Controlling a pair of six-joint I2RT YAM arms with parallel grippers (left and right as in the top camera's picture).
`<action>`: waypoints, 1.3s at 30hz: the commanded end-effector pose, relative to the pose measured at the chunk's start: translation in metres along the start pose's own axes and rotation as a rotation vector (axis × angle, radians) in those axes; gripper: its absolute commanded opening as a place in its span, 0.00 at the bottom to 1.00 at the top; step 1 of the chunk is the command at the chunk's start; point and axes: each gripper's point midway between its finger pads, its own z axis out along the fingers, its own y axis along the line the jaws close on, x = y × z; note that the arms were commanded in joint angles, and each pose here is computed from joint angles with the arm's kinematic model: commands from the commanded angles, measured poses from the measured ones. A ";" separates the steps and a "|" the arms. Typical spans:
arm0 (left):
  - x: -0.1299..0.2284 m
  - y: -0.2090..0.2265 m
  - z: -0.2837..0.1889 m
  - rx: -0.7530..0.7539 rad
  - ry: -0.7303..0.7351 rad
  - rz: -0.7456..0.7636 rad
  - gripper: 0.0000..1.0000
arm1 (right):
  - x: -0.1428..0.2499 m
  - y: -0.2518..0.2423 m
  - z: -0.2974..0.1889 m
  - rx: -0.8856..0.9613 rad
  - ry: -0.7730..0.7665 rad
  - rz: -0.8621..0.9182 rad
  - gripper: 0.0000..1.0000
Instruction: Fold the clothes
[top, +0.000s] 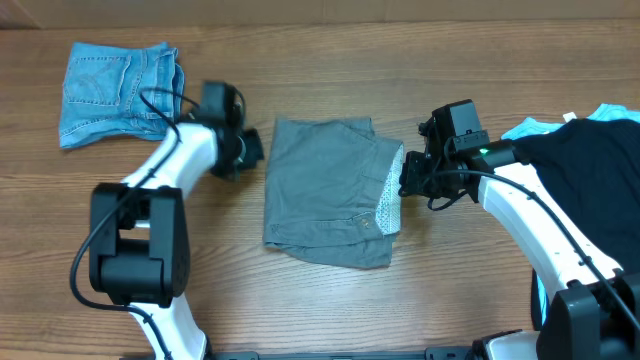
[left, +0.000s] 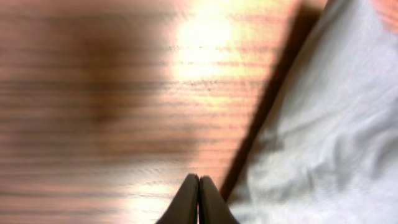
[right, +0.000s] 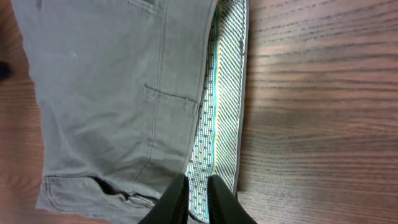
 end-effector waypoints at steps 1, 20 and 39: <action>-0.030 -0.033 -0.043 0.075 -0.029 0.132 0.10 | -0.005 0.007 -0.004 -0.019 -0.020 -0.014 0.15; 0.154 -0.029 -0.043 -0.258 0.526 0.210 0.18 | 0.000 0.010 -0.005 -0.042 0.005 -0.014 0.20; 0.048 0.061 0.015 -0.207 0.111 0.031 0.11 | -0.007 0.013 -0.005 -0.054 -0.022 -0.023 0.20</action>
